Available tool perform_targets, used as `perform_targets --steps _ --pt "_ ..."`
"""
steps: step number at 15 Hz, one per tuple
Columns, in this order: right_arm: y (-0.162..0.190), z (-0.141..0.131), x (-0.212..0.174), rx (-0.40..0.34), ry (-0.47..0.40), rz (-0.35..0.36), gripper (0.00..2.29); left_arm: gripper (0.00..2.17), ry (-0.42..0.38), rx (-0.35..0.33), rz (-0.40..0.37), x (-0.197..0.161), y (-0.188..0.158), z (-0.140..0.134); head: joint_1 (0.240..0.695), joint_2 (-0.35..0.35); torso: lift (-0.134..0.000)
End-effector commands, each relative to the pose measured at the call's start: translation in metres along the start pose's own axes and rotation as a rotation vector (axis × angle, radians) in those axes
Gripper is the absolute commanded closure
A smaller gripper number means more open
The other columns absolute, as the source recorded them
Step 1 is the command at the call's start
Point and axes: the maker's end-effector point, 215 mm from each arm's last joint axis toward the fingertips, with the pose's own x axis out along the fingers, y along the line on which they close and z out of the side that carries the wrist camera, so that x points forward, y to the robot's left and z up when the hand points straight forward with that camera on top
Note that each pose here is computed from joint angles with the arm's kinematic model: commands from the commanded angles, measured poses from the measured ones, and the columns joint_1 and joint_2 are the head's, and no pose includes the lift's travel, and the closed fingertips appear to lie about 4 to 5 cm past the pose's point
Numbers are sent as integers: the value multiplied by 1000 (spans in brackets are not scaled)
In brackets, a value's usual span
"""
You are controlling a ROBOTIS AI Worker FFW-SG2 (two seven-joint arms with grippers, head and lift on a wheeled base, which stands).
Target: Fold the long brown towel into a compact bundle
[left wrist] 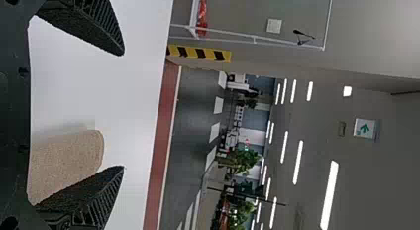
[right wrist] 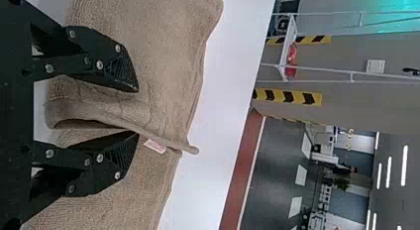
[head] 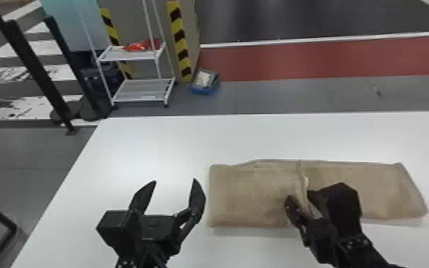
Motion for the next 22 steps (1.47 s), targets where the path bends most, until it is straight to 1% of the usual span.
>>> perform_targets --steps 1,3,5,7,9,10,12,13,16,17,19,20,21,22 --pt "-2 -5 0 -13 18 -7 1477 53 4 0 -4 2 -1 -3 695 165 -119" --pt "-1 -3 0 -18 14 -6 1484 53 7 1 -9 2 -2 -5 695 160 -119" --pt "1 6 -1 -21 -8 -3 1487 56 12 2 -10 2 -1 -7 695 157 -119" --pt "4 24 -4 -21 -61 3 1484 56 12 2 -11 2 -2 -7 695 159 -119" --pt "7 32 -6 -33 -79 14 1484 56 12 2 -10 2 -1 -7 695 168 -119" --pt "8 40 -8 -33 -101 25 1484 56 11 3 -13 2 -1 -7 695 170 -119" --pt "14 36 -7 -43 -80 58 1484 56 11 4 -17 2 -1 -7 695 178 -119" --pt "16 39 -7 -43 -87 59 1484 56 11 4 -17 2 -1 -7 695 182 -119" --pt "17 63 -11 -44 -167 66 1484 60 10 2 -14 2 2 -7 695 190 -119" --pt "13 71 -12 -41 -187 58 1484 60 10 2 -13 2 3 -6 695 192 -119" --pt "-3 74 -11 -38 -192 45 1484 60 12 4 -15 2 3 -7 695 197 -119" --pt "-19 76 -11 -28 -186 28 1484 60 12 4 -17 2 3 -7 695 196 -119" --pt "-36 93 -20 -22 -210 10 1484 60 11 6 -15 2 5 -7 695 186 -119" --pt "-50 96 -29 6 -221 -5 1484 60 14 8 -9 1 9 -8 695 176 -119"
